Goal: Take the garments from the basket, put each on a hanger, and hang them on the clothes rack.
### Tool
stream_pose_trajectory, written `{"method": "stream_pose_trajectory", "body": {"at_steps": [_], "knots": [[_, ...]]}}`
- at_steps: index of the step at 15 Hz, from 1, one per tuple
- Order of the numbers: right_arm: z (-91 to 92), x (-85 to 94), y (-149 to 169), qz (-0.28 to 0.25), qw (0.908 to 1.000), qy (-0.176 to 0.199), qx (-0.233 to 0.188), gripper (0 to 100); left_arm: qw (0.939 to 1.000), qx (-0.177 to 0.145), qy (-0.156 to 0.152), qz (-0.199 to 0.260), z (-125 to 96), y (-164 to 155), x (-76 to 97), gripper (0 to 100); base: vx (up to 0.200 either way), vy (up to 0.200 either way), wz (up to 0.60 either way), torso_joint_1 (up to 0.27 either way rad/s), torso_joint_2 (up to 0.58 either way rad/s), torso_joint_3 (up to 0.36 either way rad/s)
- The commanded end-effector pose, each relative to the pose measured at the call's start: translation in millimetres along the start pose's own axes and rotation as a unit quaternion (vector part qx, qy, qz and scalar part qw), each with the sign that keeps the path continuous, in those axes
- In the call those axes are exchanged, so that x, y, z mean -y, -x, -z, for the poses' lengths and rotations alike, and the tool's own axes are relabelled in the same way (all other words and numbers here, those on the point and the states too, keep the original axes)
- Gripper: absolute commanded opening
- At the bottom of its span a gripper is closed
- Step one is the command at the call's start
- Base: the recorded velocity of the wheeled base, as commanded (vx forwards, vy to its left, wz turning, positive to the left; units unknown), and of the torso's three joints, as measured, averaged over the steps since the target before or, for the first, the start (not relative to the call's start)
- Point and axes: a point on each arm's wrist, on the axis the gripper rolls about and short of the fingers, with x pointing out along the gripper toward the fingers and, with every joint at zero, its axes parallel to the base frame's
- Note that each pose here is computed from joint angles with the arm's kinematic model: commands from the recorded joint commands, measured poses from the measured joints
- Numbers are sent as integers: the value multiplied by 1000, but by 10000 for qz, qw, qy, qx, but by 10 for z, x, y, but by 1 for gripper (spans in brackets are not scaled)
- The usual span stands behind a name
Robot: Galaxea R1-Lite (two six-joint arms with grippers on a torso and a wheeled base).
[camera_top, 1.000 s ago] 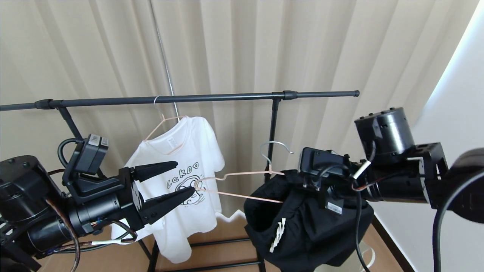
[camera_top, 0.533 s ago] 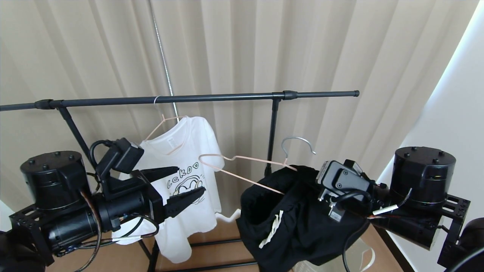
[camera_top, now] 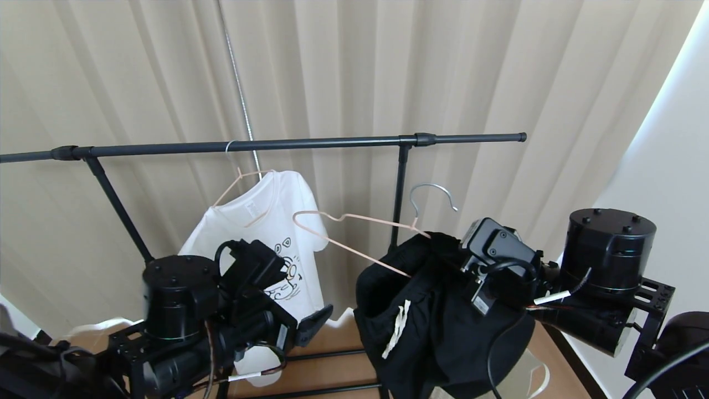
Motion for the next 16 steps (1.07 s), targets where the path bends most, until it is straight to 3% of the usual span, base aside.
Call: {"method": "stream_pose_trajectory", "body": {"at_steps": [1,4,6,15,16], "knots": [[-25,-72,16,-69,9999,32,111,0,9994,-290,195,40,136,-238,150,100,0,0,0,0,0,0],[-59,-166,82,-179,9995,80,230,0,9970,-379,639,-225,211,-473,259,100,0,0,0,0,0,0],[-93,-172,114,-183,9993,88,306,0,9953,-461,732,-430,264,-594,278,100,0,0,0,0,0,0],[-215,-220,288,-263,9978,125,597,0,9935,-493,834,-604,364,-740,286,100,0,0,0,0,0,0],[-216,-214,290,-246,9979,122,595,0,9936,-471,829,-611,365,-745,286,0,0,0,0,0,0,0]]}}
